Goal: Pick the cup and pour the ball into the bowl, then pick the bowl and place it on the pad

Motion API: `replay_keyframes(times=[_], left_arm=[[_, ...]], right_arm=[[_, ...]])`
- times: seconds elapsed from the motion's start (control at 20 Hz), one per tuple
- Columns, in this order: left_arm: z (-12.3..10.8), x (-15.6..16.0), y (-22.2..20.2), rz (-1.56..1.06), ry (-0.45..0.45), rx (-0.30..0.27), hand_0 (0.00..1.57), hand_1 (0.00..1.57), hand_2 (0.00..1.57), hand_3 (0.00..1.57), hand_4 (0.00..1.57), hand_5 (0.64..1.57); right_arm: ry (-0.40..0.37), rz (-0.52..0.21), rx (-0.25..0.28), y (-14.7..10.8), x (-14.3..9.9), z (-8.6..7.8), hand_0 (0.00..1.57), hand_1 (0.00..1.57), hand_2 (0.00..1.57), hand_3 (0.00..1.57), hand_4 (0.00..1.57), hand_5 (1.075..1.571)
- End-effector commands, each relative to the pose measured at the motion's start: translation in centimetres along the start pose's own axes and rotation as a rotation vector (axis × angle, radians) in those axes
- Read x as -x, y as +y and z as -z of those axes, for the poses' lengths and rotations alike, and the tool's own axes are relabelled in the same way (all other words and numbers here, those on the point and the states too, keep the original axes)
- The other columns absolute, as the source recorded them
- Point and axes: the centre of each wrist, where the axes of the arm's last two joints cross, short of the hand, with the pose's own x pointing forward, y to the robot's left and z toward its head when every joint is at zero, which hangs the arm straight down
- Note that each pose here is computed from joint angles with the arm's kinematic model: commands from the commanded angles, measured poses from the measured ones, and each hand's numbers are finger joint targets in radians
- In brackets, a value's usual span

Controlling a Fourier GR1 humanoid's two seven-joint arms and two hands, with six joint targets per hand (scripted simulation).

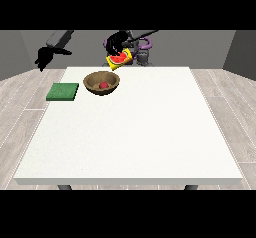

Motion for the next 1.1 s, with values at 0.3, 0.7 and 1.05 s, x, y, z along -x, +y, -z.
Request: replay_keyframes(times=[0.3, 0.7, 1.05], left_arm=[[-0.5, 0.4, 1.3, -0.047, 0.001, -0.014, 1.53, 1.53, 1.57, 1.57, 1.2, 1.462], [-4.7, 10.4, -3.6, -0.63, 0.411, -0.177, 0.28, 0.28, 1.57, 1.57, 1.0, 1.571], [-5.8, 11.5, -4.5, -1.164, 0.5, -0.291, 1.18, 1.18, 1.4, 1.12, 0.77, 1.537]], right_arm=[[0.096, 0.069, -0.022, -0.4, 2.0, -1.7, 0.0, 0.0, 0.0, 0.0, 0.46, 1.556], [0.096, 0.053, 0.092, -3.6, 1.5, -3.7, 0.0, 0.0, 0.0, 0.0, 0.47, 1.558], [0.022, 0.099, 0.098, -0.9, 2.2, -2.5, 0.0, 0.0, 0.0, 0.0, 0.26, 1.565]])
